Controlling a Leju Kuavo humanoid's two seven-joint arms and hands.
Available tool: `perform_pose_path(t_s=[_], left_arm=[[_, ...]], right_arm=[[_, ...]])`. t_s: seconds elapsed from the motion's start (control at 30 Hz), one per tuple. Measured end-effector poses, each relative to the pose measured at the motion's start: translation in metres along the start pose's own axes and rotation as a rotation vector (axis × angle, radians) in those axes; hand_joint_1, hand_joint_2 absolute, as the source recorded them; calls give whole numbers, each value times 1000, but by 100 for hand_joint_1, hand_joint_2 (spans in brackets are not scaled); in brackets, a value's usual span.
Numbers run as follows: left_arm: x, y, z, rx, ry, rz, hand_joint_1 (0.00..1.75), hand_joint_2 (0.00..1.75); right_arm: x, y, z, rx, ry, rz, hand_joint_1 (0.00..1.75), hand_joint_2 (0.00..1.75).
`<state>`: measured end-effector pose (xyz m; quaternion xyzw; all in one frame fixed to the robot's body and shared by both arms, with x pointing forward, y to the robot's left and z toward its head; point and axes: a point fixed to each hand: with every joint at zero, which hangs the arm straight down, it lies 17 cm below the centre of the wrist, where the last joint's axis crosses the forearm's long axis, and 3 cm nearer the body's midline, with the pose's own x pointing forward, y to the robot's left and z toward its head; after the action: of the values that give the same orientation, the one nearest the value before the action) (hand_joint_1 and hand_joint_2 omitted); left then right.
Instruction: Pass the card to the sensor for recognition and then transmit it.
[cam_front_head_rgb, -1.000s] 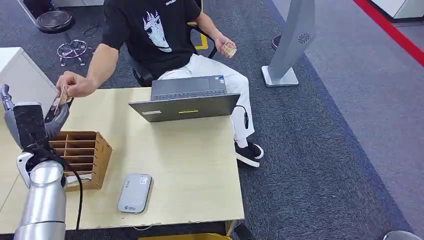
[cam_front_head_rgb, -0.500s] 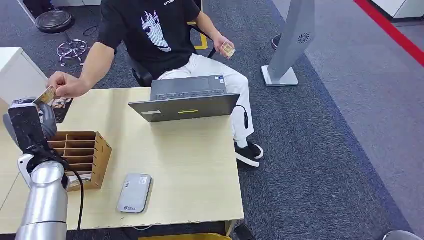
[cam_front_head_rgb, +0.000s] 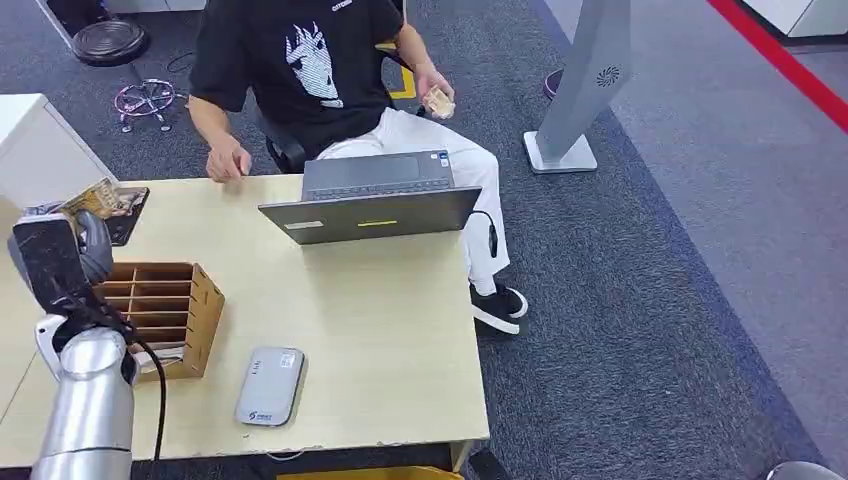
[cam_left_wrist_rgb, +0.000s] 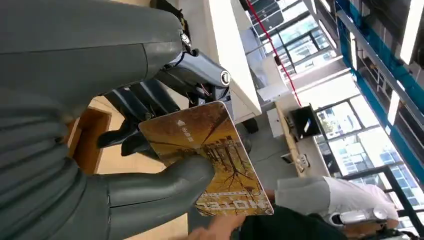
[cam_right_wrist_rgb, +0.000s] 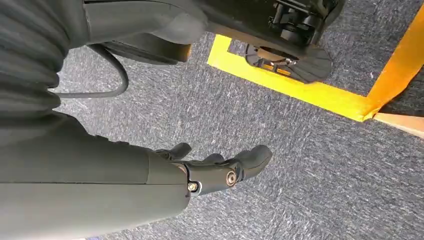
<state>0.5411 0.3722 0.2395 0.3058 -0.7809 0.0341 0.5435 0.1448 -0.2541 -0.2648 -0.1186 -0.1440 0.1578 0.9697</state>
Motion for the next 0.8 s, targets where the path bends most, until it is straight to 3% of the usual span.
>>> perform_pose_path(t_s=[0.53, 0.8], left_arm=[[85, -72, 61, -279, -225, 34, 175, 175], [67, -79, 97, -343, -162, 66, 175, 175]], right_arm=[[-4, 2, 1, 3, 2, -3, 0, 175], [-20, 11, 4, 18, -13, -30, 0, 175]])
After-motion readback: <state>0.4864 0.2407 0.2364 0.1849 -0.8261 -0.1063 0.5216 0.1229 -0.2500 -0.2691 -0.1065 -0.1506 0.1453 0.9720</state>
